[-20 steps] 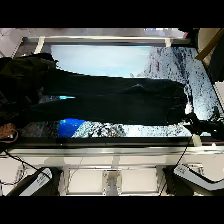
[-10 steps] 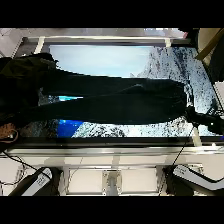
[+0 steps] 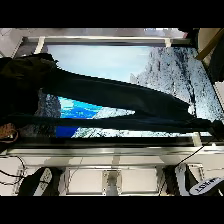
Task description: Fold the clothes and pants, and hang the long-sleeved shirts on hangers.
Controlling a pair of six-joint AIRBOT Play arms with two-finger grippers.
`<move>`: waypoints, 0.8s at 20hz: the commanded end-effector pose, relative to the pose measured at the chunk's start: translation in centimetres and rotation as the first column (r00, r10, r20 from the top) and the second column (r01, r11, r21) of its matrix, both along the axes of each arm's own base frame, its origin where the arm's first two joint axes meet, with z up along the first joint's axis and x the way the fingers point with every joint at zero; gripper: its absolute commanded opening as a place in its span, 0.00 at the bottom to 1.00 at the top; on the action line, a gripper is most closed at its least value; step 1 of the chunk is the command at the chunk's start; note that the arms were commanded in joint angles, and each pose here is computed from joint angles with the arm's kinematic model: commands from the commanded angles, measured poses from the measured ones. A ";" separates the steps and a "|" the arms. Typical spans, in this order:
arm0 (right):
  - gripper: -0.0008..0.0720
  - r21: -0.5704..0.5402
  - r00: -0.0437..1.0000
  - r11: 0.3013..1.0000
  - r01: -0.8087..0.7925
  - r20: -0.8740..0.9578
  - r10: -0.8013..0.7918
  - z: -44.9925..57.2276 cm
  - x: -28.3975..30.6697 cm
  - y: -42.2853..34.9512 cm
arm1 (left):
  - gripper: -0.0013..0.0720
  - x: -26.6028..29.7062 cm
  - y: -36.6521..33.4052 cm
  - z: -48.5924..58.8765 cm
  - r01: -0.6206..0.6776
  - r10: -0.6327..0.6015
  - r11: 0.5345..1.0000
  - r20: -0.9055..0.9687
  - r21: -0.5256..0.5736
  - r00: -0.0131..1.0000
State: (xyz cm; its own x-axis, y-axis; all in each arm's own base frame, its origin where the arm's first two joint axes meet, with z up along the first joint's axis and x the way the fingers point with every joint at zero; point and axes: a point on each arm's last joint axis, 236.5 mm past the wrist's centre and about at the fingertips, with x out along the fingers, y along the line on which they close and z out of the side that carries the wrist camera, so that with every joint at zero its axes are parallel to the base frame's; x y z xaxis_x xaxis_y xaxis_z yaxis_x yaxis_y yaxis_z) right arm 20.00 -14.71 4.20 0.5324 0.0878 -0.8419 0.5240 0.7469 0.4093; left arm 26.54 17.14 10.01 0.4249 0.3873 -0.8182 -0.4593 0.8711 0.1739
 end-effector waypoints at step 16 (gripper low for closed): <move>0.06 0.009 0.987 0.990 0.140 0.082 -0.140 -6.4 19.0 -2.6 | 0.04 36.3 -4.8 -6.8 0.359 -0.365 0.894 -0.031 0.269 0.931</move>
State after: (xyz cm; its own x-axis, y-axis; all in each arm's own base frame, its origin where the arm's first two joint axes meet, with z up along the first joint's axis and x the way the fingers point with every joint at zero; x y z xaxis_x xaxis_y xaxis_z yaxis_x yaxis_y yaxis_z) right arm 35.14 -16.49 0.31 0.5703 0.0721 -0.8183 0.5681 0.6849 0.4563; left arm 58.97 14.12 6.70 0.5684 0.4024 -0.7176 -0.1716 0.9110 0.3749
